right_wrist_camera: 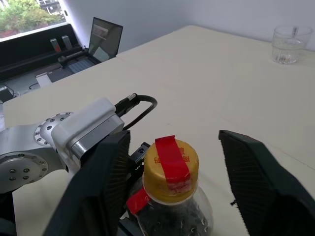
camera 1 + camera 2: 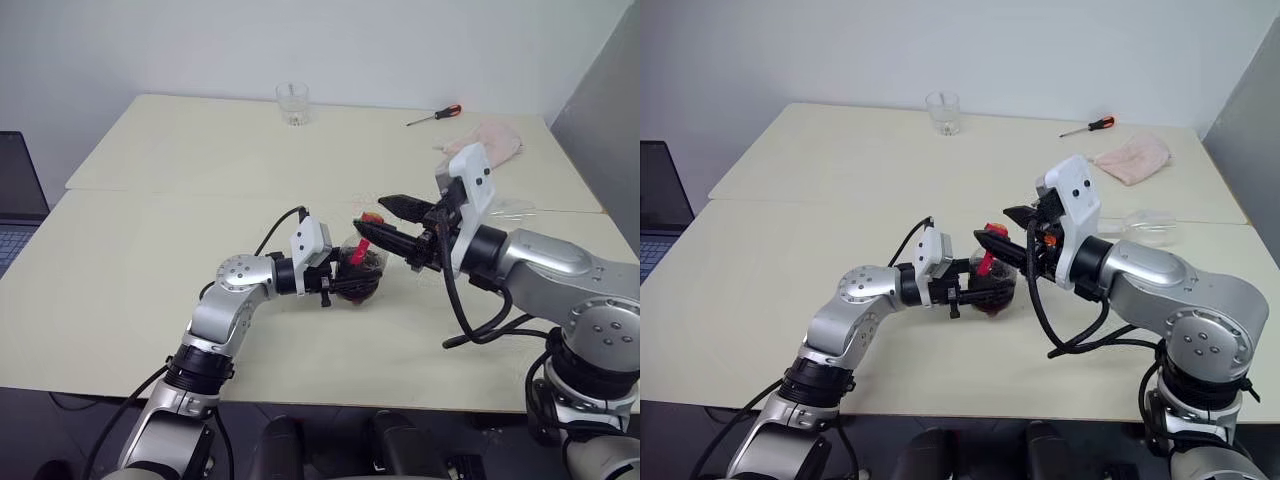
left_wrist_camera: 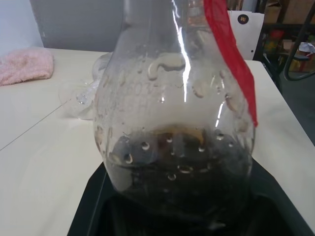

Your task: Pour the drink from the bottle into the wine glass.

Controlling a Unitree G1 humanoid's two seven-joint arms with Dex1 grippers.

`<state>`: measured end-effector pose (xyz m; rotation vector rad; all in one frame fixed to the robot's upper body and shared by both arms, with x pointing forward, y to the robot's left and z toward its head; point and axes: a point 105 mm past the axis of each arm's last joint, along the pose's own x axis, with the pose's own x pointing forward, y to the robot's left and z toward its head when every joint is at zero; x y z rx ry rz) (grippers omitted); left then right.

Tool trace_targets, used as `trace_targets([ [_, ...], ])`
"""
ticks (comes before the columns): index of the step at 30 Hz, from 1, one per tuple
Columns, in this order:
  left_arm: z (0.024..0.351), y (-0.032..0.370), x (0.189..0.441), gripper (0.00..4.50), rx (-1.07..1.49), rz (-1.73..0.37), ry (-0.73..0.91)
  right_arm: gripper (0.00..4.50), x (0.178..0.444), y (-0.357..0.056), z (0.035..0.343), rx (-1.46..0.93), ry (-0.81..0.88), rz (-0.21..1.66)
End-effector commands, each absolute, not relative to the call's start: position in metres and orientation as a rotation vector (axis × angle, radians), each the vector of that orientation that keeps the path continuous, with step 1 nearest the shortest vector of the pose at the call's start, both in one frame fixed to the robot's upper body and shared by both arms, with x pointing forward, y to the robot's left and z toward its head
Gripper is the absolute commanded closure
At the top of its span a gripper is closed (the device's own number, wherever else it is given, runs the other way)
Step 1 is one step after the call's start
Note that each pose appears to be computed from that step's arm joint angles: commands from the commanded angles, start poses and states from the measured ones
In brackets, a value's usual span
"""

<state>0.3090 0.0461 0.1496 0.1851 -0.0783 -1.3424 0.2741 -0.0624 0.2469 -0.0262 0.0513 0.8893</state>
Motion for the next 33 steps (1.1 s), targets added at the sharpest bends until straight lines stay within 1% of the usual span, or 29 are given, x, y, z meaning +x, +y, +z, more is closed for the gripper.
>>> trace_targets([
  [1, 0.161, 0.044, 0.306, 2.79, 0.194, -1.347, -0.141, 2.85, 0.271, -0.061, 0.25, -0.016, 0.025, 0.901],
  [5, 0.161, 0.046, 0.306, 2.81, 0.193, -1.34, -0.139, 4.24, 0.27, -0.06, 0.245, -0.012, 0.041, 0.909],
  [6, 0.16, 0.046, 0.306, 2.81, 0.194, -1.336, -0.138, 4.44, 0.27, -0.059, 0.242, -0.014, 0.05, 0.914],
  [7, 0.16, 0.047, 0.307, 2.81, 0.194, -1.333, -0.137, 4.5, 0.27, -0.058, 0.241, -0.015, 0.057, 0.919],
  [10, 0.16, 0.049, 0.306, 2.81, 0.196, -1.325, -0.136, 4.5, 0.27, -0.058, 0.241, -0.02, 0.053, 0.93],
  [13, 0.16, 0.049, 0.306, 2.81, 0.195, -1.32, -0.135, 4.5, 0.269, -0.06, 0.254, -0.025, 0.005, 0.955],
  [14, 0.16, 0.049, 0.306, 2.81, 0.195, -1.318, -0.135, 4.14, 0.268, -0.061, 0.257, -0.017, -0.005, 0.961],
  [15, 0.16, 0.05, 0.306, 2.81, 0.195, -1.317, -0.135, 3.97, 0.267, -0.062, 0.26, -0.008, -0.014, 0.968],
  [17, 0.159, 0.05, 0.306, 2.81, 0.195, -1.316, -0.134, 3.29, 0.263, -0.061, 0.266, 0.002, -0.03, 0.996],
  [19, 0.16, 0.05, 0.306, 2.81, 0.196, -1.315, -0.136, 2.65, 0.265, -0.06, 0.267, 0.001, -0.027, 0.992],
  [22, 0.161, 0.05, 0.307, 2.81, 0.202, -1.313, -0.141, 1.59, 0.273, -0.061, 0.258, -0.015, 0.016, 0.947],
  [25, 0.163, 0.05, 0.306, 2.81, 0.216, -1.309, -0.157, 0.57, 0.274, -0.06, 0.249, -0.026, 0.055, 0.948],
  [29, 0.162, 0.051, 0.305, 2.81, 0.223, -1.307, -0.169, 0.53, 0.274, -0.059, 0.244, -0.022, 0.078, 0.951],
  [33, 0.161, 0.051, 0.302, 2.81, 0.23, -1.313, -0.189, 0.53, 0.275, -0.06, 0.245, -0.011, 0.073, 0.944],
])
